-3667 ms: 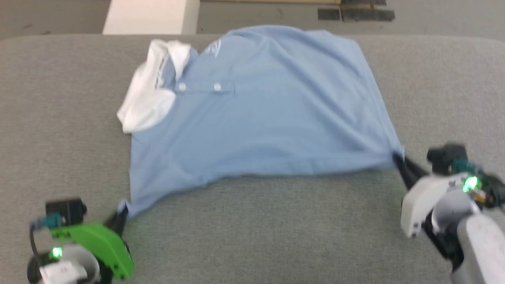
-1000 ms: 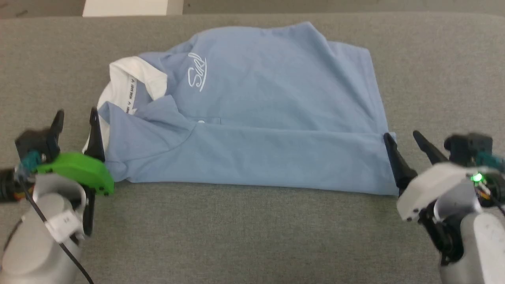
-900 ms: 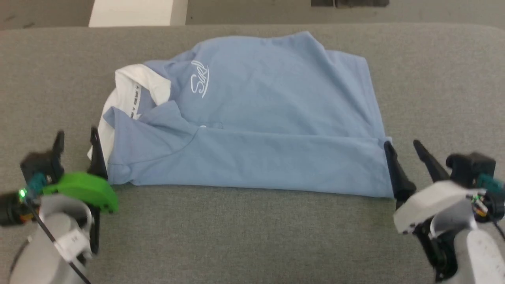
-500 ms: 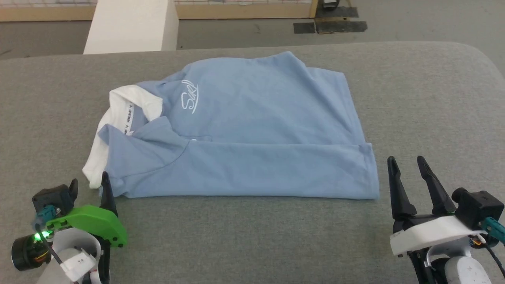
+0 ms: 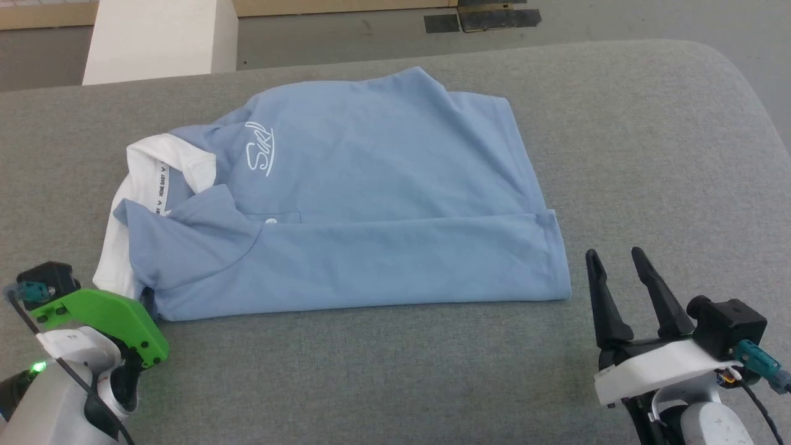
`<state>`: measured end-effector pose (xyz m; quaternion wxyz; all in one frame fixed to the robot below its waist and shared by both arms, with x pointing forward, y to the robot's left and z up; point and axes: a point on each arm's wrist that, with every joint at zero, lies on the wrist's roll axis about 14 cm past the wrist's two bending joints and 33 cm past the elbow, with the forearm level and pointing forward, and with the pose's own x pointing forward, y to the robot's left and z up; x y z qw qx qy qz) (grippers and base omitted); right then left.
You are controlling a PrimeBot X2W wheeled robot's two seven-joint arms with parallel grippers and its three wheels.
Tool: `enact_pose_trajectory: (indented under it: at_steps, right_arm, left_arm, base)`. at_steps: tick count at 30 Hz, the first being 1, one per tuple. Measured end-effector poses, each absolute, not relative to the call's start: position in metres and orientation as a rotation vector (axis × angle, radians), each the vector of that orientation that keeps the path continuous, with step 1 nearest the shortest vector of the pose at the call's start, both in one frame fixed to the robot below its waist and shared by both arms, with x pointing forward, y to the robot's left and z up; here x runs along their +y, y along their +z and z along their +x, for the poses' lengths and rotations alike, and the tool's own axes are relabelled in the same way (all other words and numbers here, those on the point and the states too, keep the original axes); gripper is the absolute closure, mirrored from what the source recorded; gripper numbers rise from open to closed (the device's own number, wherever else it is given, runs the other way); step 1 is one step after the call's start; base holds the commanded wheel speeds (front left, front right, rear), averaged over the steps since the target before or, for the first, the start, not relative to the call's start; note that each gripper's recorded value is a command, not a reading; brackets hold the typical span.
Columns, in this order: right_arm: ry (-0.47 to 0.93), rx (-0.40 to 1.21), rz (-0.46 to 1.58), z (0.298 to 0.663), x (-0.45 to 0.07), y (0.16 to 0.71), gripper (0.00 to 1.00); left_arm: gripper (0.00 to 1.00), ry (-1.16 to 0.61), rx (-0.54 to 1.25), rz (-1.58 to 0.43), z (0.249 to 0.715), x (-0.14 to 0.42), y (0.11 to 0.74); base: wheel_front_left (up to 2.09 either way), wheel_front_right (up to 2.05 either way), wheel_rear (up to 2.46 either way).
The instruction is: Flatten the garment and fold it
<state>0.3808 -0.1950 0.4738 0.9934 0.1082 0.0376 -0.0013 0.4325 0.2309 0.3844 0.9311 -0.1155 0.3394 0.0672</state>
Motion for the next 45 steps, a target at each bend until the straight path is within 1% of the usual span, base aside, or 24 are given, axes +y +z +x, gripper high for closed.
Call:
enact_pose_trajectory:
  at_steps: [1,2,7,9,11,16,19,22,23,24,25,26,29,33,36,41,43,45]
  right_arm:
    - [-0.003,0.083,0.217,0.380,-0.195,0.472,0.00]
    - [-0.004,0.091,0.217,0.380,-0.195,0.470,0.00]
    - [-0.008,0.128,0.217,0.381,-0.196,0.462,0.00]
    - [-0.003,0.179,0.219,0.384,-0.195,0.452,0.00]
    - [0.001,0.256,0.231,0.387,-0.193,0.439,0.00]
    - [0.044,0.524,0.233,0.389,-0.180,0.398,0.00]
    - [0.082,0.679,0.177,0.386,-0.171,0.381,0.00]
    - [0.093,0.779,0.134,0.387,-0.172,0.375,0.00]
    - [0.097,0.812,0.126,0.388,-0.171,0.373,0.27]
    - [0.102,0.841,0.122,0.388,-0.170,0.373,0.61]
    - [0.102,0.863,0.114,0.388,-0.171,0.372,0.82]
    - [0.104,0.882,0.107,0.388,-0.171,0.372,1.00]
    - [0.111,0.870,0.101,0.393,-0.170,0.380,1.00]
    - [0.115,0.748,0.105,0.399,-0.168,0.402,1.00]
    - [0.118,0.665,0.104,0.399,-0.167,0.419,1.00]
    - [0.114,0.630,0.105,0.378,-0.168,0.432,1.00]
    - [0.110,0.652,0.104,0.365,-0.170,0.431,1.00]
    - [0.099,0.713,0.107,0.345,-0.173,0.425,1.00]
  left_arm:
    - [0.79,0.131,0.700,-0.237,0.433,0.230,0.385]
    - [1.00,0.123,0.701,-0.233,0.434,0.229,0.385]
    - [1.00,0.112,0.675,-0.234,0.436,0.227,0.389]
    - [1.00,0.111,0.665,-0.231,0.436,0.227,0.390]
    - [1.00,0.109,0.660,-0.230,0.434,0.227,0.390]
    - [1.00,0.109,0.642,-0.228,0.433,0.227,0.392]
    - [1.00,0.100,0.634,-0.223,0.431,0.227,0.392]
    - [1.00,0.093,0.630,-0.220,0.431,0.226,0.391]
    - [1.00,0.089,0.624,-0.221,0.432,0.225,0.391]
    - [1.00,0.086,0.625,-0.223,0.431,0.224,0.390]
    - [1.00,0.087,0.623,-0.223,0.431,0.224,0.390]
    - [1.00,0.087,0.619,-0.222,0.432,0.225,0.390]
    - [1.00,0.092,0.585,-0.208,0.432,0.227,0.393]
    - [1.00,0.111,0.504,-0.183,0.433,0.231,0.408]
    - [1.00,0.142,0.483,-0.171,0.421,0.240,0.413]
    - [1.00,0.197,0.491,-0.150,0.384,0.257,0.415]
    - [1.00,0.209,0.501,-0.144,0.368,0.260,0.414]
    - [1.00,0.206,0.534,-0.142,0.348,0.259,0.410]
  base:
    - [0.00,0.00,0.00]
    - [0.00,0.00,0.00]
    - [0.00,0.00,0.00]
    - [0.00,0.00,0.00]
    - [0.00,0.00,0.00]
    - [0.00,0.00,0.00]
    - [0.00,0.00,0.00]
    - [0.00,0.00,0.00]
    - [0.00,0.00,0.00]
    - [0.00,0.00,0.00]
    - [0.00,0.00,0.00]
    - [0.00,0.00,0.00]
    - [0.00,0.00,0.00]
    - [0.00,0.00,0.00]
    - [0.00,0.00,0.00]
    - [0.00,0.00,0.00]
    - [0.00,0.00,0.00]
    - [0.00,0.00,0.00]
